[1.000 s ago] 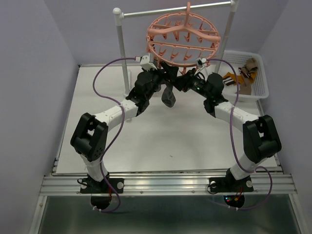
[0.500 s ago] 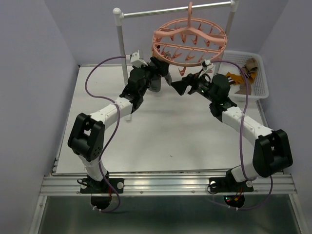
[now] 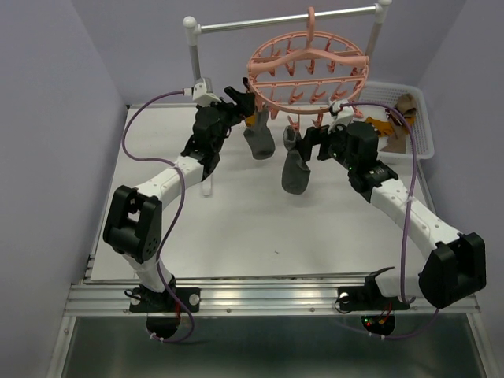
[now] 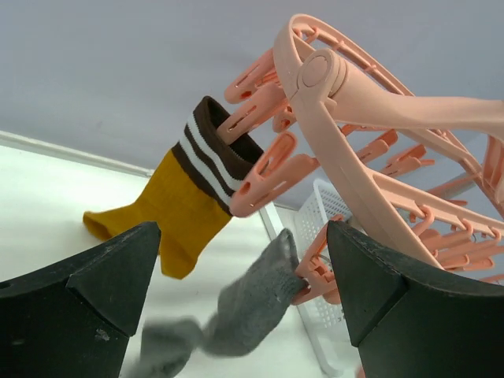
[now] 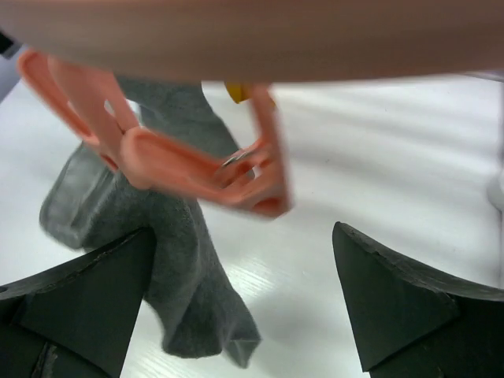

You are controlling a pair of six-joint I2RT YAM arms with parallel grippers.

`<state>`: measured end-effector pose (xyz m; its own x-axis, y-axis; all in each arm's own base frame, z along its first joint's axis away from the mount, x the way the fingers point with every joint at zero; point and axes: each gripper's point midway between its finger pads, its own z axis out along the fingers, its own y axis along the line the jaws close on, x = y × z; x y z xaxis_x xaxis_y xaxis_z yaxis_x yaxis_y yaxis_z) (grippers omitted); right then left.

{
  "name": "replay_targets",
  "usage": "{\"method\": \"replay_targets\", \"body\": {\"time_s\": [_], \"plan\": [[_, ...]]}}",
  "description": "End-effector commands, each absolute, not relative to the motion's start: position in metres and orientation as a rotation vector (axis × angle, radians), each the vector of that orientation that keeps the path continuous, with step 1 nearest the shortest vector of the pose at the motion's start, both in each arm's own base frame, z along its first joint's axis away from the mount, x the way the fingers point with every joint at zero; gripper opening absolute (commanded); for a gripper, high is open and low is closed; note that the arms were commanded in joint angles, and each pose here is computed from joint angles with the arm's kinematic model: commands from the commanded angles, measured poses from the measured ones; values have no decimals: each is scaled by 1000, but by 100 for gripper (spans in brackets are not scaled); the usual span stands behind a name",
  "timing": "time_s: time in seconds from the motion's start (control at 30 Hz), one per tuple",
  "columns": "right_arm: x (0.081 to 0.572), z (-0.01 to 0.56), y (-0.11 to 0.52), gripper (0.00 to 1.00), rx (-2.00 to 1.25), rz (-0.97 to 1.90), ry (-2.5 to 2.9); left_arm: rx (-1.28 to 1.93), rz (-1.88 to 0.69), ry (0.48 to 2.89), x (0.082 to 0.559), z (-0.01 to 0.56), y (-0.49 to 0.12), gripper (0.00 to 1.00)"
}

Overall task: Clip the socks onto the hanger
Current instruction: Clamp the sock onto the hanger, then rotate the hanger at the clothesline.

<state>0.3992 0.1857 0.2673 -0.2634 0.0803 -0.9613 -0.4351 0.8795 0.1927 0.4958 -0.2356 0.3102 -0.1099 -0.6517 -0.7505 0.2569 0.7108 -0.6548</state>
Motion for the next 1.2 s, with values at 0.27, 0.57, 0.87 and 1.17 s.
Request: {"method": "replay_targets", "body": {"time_s": [0.27, 0.57, 0.87, 1.17], "plan": [[364, 286, 159, 100, -411, 343, 1771, -370, -709, 1410, 505, 338, -212, 99], [361, 361, 126, 100, -157, 280, 1553, -381, -680, 1393, 521, 342, -205, 99], [398, 409, 65, 100, 178, -3, 1492, -433, -656, 1382, 533, 339, -186, 99], [427, 421, 58, 100, 209, -17, 1519, -494, -597, 1371, 536, 335, -156, 99]]}}
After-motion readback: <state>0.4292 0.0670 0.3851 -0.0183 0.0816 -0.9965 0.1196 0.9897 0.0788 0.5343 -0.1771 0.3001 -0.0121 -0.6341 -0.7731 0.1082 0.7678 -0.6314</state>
